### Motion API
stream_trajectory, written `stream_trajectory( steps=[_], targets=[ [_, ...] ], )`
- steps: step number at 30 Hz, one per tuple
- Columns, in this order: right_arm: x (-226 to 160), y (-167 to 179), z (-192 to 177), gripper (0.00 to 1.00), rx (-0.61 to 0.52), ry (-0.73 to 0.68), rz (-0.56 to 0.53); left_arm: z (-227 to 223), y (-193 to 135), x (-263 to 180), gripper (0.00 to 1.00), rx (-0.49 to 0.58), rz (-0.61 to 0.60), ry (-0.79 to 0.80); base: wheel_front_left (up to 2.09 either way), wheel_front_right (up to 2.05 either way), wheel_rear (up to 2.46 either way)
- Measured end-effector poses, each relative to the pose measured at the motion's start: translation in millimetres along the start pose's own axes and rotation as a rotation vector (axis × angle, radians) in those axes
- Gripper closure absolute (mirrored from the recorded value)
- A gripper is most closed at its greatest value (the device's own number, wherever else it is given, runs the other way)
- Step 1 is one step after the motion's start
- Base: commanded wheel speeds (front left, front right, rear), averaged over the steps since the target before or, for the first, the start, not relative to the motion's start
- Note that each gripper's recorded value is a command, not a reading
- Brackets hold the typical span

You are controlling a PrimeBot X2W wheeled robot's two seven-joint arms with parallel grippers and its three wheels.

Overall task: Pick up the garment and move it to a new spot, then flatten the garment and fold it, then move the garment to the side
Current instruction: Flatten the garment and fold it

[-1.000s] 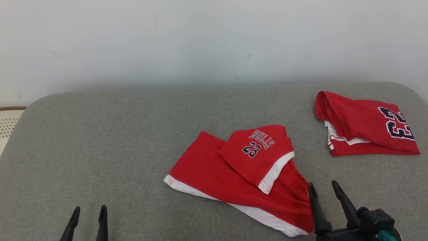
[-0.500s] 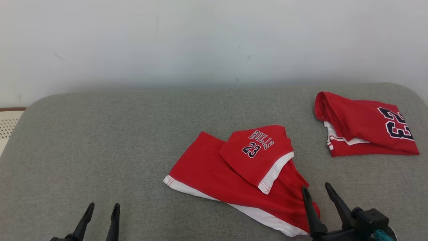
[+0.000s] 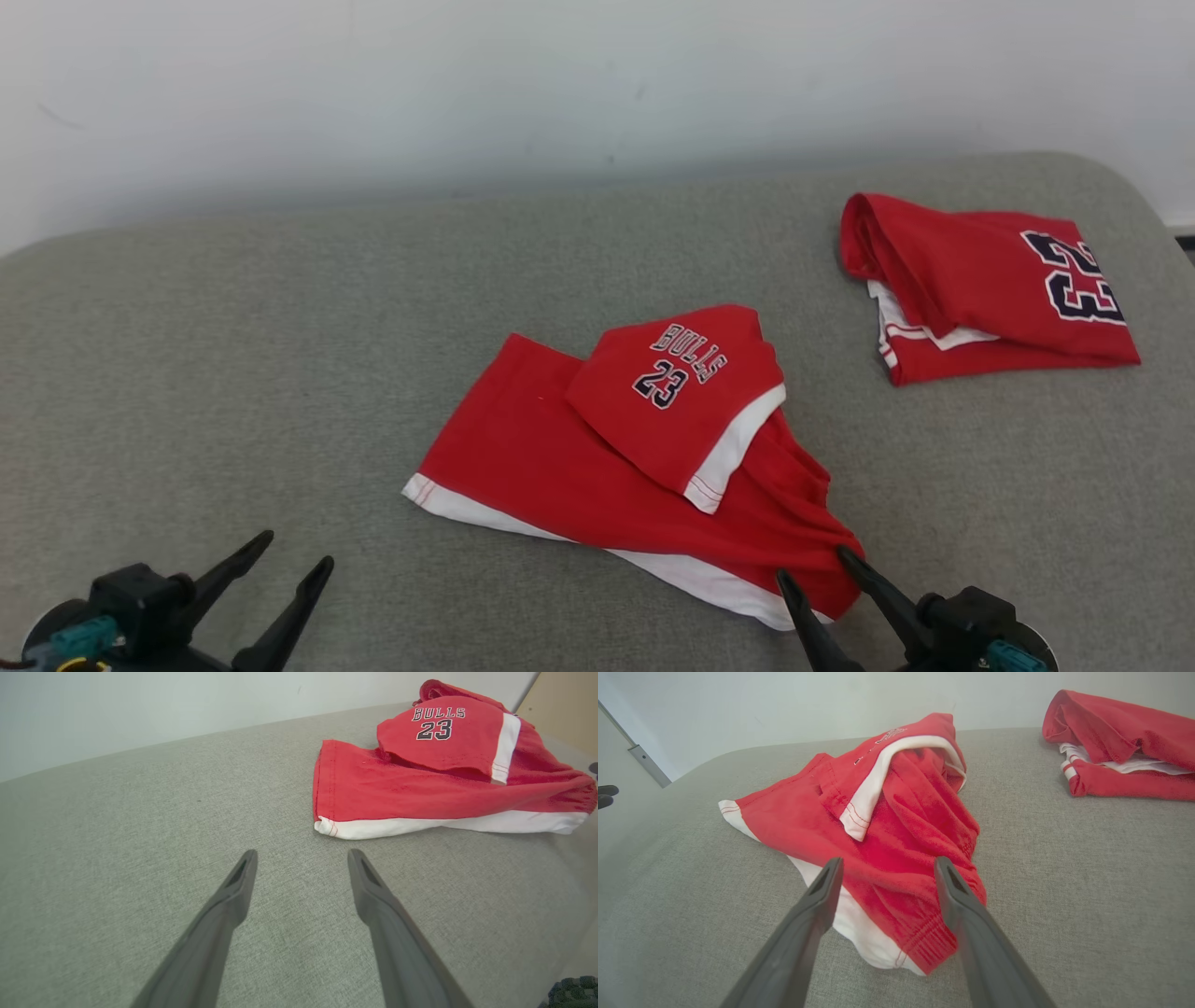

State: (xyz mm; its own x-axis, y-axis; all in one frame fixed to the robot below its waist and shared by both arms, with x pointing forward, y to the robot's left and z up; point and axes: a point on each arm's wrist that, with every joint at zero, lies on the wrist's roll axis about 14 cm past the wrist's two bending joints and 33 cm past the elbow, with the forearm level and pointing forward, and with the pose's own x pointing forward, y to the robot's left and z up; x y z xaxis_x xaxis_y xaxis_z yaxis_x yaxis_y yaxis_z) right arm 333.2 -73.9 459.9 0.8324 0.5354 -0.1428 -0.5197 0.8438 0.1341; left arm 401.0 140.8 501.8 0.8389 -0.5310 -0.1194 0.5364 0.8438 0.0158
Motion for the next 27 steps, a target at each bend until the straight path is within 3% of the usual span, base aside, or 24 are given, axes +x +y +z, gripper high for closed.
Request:
stream_trajectory(
  steps=[14,21,27],
  targets=[
    [2.8,-20.3,-35.0,0.00,0.068,0.105,-0.056,-43.0,13.9,31.8,0.00,-0.050,-0.152,0.170,0.00,0.00,0.00],
    [-10.7,-31.0,-53.1,0.00,0.113,0.148,-0.115,-52.6,-3.7,54.0,0.00,-0.054,-0.238,0.164,0.00,0.00,0.00],
    [-14.7,-28.0,-59.9,0.00,0.141,0.186,-0.104,-57.6,-16.4,63.4,0.00,-0.040,-0.278,0.151,0.00,0.00,0.00]
  ],
)
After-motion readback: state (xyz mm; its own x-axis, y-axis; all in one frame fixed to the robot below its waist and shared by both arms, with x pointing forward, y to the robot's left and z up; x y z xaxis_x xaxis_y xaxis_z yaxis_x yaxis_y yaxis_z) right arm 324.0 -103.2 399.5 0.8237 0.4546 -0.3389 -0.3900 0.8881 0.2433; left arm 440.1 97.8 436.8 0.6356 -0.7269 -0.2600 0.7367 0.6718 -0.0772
